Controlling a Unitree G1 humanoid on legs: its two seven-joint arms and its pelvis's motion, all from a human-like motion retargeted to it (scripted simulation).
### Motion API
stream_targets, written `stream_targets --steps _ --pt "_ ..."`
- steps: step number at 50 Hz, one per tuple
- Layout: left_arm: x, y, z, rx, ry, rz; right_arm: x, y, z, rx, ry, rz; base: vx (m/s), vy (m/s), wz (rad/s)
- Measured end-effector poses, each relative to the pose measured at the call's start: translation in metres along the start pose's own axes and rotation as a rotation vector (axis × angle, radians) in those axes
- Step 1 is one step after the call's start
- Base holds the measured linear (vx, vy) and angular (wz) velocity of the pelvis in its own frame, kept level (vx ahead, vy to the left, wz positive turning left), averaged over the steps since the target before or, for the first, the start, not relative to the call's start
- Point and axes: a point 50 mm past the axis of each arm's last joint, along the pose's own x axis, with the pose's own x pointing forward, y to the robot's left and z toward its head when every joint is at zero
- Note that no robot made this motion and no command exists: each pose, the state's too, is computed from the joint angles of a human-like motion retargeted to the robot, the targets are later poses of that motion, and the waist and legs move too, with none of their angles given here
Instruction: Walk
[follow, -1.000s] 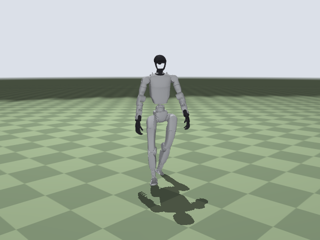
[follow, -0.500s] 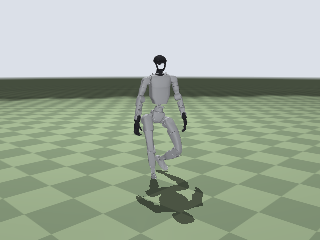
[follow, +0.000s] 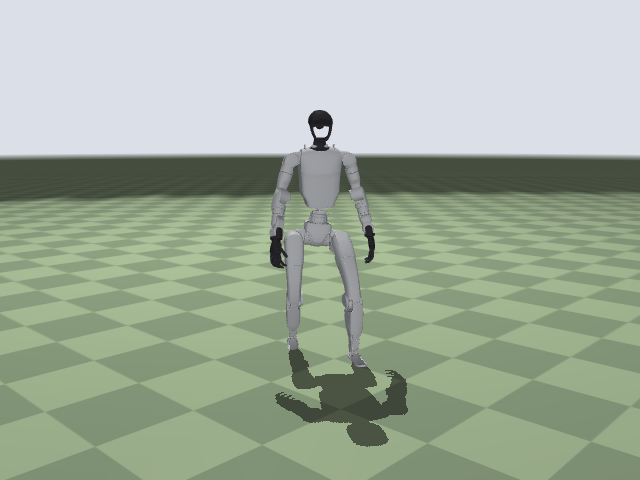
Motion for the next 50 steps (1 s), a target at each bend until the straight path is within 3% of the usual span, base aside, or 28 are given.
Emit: stream_targets --steps 11,25,50 --pt "-0.001 0.013 0.053 0.111 -0.120 0.031 -0.007 0.013 -0.046 -0.009 0.148 0.070 0.28 0.21 -0.32" --pt "-0.014 0.041 0.123 0.194 -0.252 0.156 -0.002 0.021 -0.015 -0.035 0.037 0.101 0.25 0.14 -0.69" --pt "-0.008 -0.037 0.127 0.419 -0.331 -0.106 -0.002 0.025 -0.015 0.043 0.005 0.103 0.19 -0.02 -0.75"
